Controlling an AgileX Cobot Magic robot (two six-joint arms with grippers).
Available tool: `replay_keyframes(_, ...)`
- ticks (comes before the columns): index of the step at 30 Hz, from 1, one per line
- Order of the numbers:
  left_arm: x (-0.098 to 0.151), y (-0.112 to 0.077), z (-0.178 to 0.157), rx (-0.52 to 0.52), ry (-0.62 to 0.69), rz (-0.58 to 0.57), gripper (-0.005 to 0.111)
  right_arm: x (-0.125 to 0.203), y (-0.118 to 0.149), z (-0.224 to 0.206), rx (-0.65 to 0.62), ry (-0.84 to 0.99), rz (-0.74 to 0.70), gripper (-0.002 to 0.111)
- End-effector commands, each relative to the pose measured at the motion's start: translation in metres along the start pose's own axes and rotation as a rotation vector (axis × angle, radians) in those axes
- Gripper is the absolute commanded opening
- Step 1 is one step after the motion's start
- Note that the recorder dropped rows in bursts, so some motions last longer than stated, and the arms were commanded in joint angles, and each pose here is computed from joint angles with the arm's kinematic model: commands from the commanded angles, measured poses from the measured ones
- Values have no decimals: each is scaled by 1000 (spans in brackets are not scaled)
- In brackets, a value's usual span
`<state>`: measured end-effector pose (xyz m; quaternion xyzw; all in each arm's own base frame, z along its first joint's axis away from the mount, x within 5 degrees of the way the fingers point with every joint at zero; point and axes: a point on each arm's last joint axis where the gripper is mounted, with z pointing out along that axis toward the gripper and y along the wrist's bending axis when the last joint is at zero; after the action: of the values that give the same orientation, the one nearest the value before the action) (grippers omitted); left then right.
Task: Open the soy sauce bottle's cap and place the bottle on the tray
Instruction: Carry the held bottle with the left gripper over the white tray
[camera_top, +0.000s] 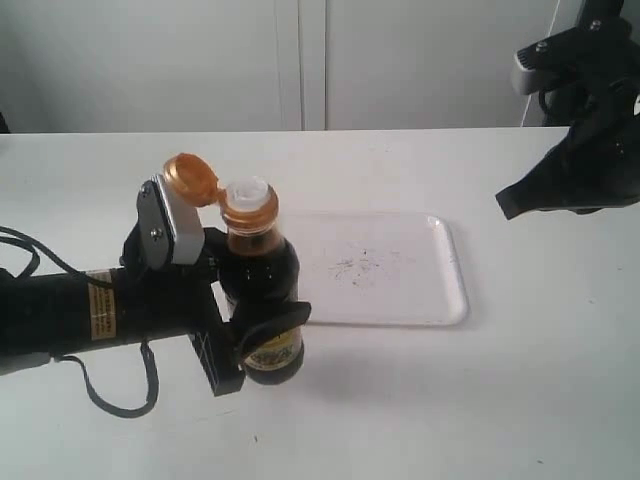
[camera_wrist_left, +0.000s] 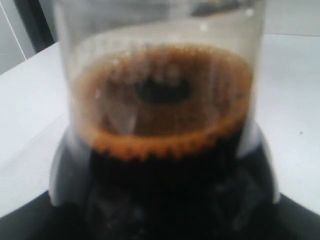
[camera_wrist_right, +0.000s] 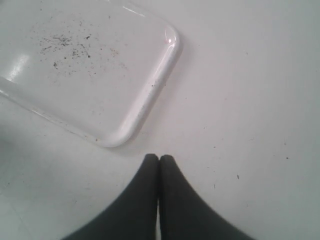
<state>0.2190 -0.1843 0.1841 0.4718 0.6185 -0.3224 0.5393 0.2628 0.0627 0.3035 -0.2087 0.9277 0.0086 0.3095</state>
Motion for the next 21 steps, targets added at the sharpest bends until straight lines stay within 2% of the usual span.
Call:
replay_keyframes(1, -26, 7, 0, -40, -151, 4, 0, -2, -2, -1, 9, -17, 11, 0)
replay_keyframes(12, -66, 31, 12, -78, -271, 26, 0, -2, -2, -1, 9, -18, 11, 0)
replay_keyframes(21, -67, 47, 29, -90, -268, 4, 0, -3, -3, -1, 10, -23, 11, 0)
